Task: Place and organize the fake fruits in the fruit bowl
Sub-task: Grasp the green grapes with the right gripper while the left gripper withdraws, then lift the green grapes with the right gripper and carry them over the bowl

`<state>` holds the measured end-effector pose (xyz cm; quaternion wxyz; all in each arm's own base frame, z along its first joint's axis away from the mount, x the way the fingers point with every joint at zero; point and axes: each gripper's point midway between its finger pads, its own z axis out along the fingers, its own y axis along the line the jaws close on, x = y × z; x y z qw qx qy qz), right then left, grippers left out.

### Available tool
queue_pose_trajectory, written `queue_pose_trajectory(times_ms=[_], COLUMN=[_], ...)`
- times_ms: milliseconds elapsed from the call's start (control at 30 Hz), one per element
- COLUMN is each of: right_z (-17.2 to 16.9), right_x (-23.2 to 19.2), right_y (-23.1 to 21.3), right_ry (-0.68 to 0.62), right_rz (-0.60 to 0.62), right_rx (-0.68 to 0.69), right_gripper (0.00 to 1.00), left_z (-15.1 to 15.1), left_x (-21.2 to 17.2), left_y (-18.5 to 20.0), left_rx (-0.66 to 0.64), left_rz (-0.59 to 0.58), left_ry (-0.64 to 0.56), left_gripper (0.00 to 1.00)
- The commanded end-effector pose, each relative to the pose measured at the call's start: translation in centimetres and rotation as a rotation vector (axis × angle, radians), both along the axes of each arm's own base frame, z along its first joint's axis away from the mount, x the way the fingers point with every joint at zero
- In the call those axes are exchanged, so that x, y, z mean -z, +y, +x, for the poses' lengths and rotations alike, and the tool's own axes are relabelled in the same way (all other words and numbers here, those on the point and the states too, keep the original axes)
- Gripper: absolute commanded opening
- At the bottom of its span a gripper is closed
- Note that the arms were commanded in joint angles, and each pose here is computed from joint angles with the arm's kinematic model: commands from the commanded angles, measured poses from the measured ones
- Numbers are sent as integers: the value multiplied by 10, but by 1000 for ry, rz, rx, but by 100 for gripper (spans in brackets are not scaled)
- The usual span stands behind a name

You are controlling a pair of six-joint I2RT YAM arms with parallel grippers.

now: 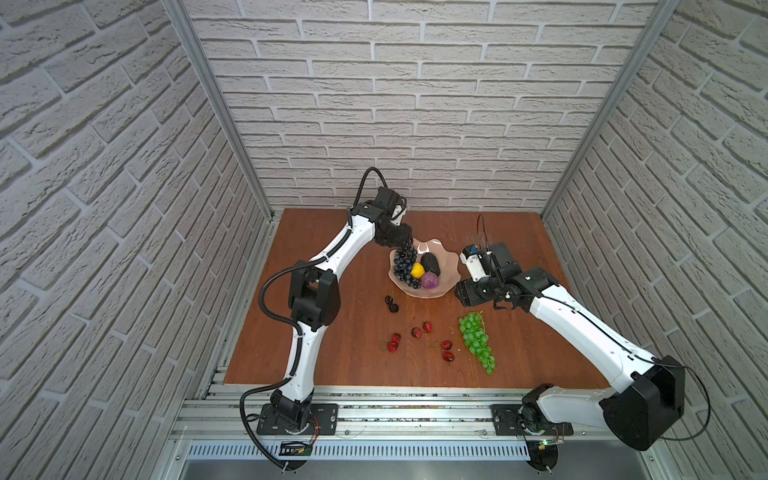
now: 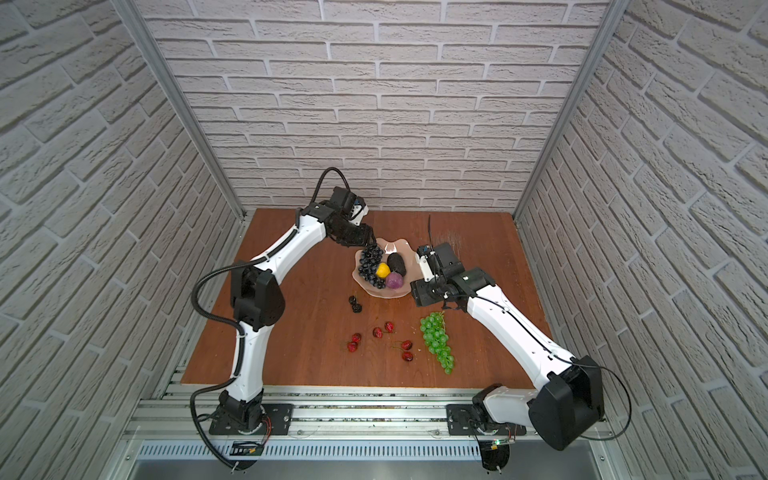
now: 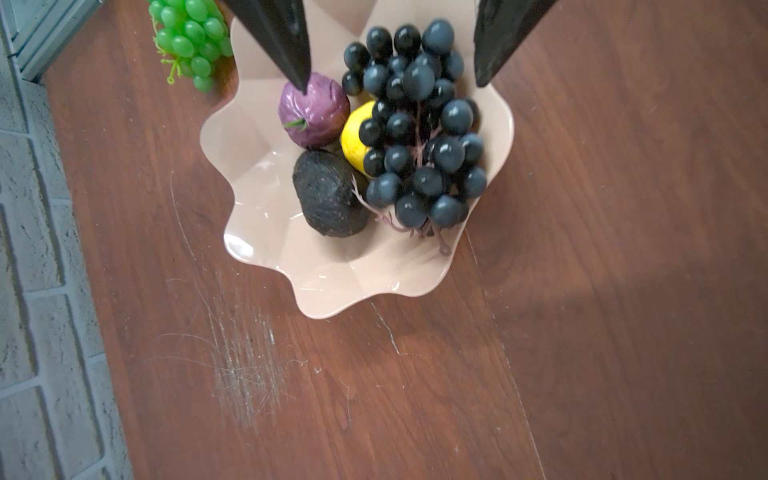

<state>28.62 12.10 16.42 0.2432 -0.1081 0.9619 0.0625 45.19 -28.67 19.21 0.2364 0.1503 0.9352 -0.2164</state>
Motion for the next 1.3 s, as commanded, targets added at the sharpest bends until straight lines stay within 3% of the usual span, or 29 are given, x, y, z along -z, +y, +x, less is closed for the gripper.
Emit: queue_pose_trajectory(times_ms=[0,367,733,1033,1267], right_z=[-11,11,13,12,8], right_x=[16,72,110,130,134], right_y=[-16,-7,-11,-11,-11], right_ry=[50,242,356,395,405], right_rz=[-39,-65,-87,-79,-68], right_rx=[58,7,3,8,16], right_gripper=[75,77,69,54,28], left_z=[-15,-95,-109,-110,-110], left_x=[-25,7,14,20,19], left_y=[9,53,66,65,67], left_rx=[-25,-131,-166,-161,-163], left_rz=[-13,-29,-28,-26,-20], left_ry=[-85,-48,-49,-35,-35], left_gripper=[62,65,66,66,66])
